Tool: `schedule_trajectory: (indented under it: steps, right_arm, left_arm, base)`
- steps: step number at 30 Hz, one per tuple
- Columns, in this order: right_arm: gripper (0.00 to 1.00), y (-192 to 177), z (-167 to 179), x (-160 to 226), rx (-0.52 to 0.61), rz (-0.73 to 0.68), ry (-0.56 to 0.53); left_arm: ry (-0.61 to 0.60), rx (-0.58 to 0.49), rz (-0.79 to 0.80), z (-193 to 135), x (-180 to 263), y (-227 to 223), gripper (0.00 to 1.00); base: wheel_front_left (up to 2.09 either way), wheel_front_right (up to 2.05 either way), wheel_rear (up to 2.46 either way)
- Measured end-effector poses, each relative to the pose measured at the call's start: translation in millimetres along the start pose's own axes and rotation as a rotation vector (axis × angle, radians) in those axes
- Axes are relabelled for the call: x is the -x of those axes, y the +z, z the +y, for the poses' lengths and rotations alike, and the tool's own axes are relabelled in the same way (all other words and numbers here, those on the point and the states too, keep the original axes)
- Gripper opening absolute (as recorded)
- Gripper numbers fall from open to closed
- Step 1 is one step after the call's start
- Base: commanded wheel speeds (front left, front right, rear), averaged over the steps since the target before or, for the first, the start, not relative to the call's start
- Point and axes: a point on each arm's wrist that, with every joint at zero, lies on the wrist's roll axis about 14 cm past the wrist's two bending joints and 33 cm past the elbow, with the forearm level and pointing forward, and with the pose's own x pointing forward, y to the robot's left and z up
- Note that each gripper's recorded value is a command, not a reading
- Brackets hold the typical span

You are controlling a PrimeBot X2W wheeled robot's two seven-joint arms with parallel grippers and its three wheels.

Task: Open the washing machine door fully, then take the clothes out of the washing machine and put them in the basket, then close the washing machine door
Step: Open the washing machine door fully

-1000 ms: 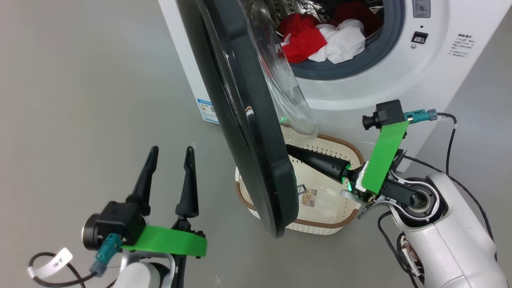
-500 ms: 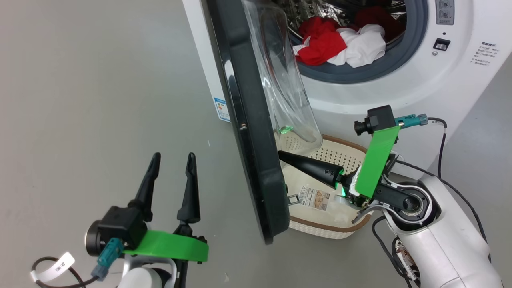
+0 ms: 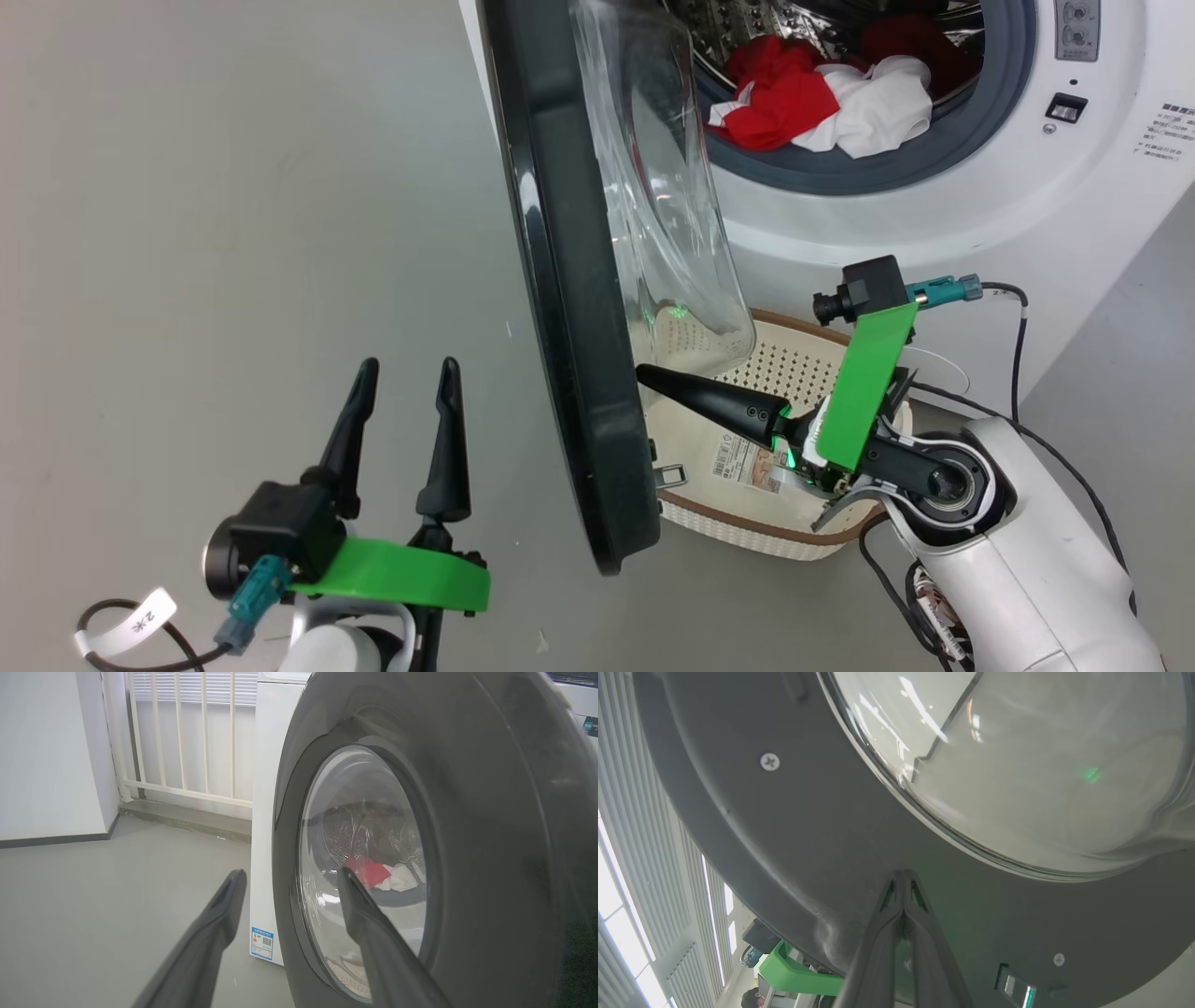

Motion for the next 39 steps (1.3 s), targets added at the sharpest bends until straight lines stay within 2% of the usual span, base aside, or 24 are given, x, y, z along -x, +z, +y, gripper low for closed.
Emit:
schedule_trajectory:
  steps: [7,9,10,12,13,14,17,28,32,39]
  right_arm:
    - [0.00,7,-2,0,0.010,-0.052,-0.014]
    - [0.30,10,-4,1,0.035,-0.074,-0.034]
    - [0.39,12,-5,2,0.049,-0.087,-0.043]
    - [0.49,16,-6,5,0.085,-0.122,-0.059]
    - [0.84,18,-8,7,0.110,-0.142,-0.076]
    - [1.00,20,-9,10,0.146,-0.164,-0.094]
    - [1.00,27,-8,19,0.276,-0.227,-0.143]
    - [1.00,45,-7,61,0.611,-0.488,-0.283]
    - [1.00,57,-11,84,0.723,-0.605,-0.361]
    - [1.00,73,-12,112,0.951,-0.728,-0.477]
  left_arm:
    - [0.006,0.032,-0.001,1,0,1,1.00]
    - [0.006,0.043,0.000,0,0,1,1.00]
    - [0.005,0.046,-0.001,0,0,1,1.00]
    - [0.003,0.054,-0.001,-1,0,1,1.00]
    - [0.002,0.057,-0.001,-2,-1,1,1.00]
    - [0.000,0.057,0.000,-3,-1,1,1.00]
    - [-0.005,0.061,0.003,-4,0,0,1.00]
    - [-0.003,0.091,-0.001,-5,5,1,1.00]
    - [-0.022,0.063,-0.021,-10,6,5,1.00]
    - [-0.034,0.030,0.002,-13,10,-4,1.00]
  base:
    - [0.00,0.00,0.00]
    - [0.00,0.00,0.00]
    - [0.00,0.00,0.00]
    - [0.00,0.00,0.00]
    - [0.00,0.00,0.00]
    - [0.00,0.00,0.00]
    - [0.00,0.00,0.00]
    - [0.00,0.00,0.00]
    - [0.00,0.00,0.00]
    - [0.00,0.00,0.00]
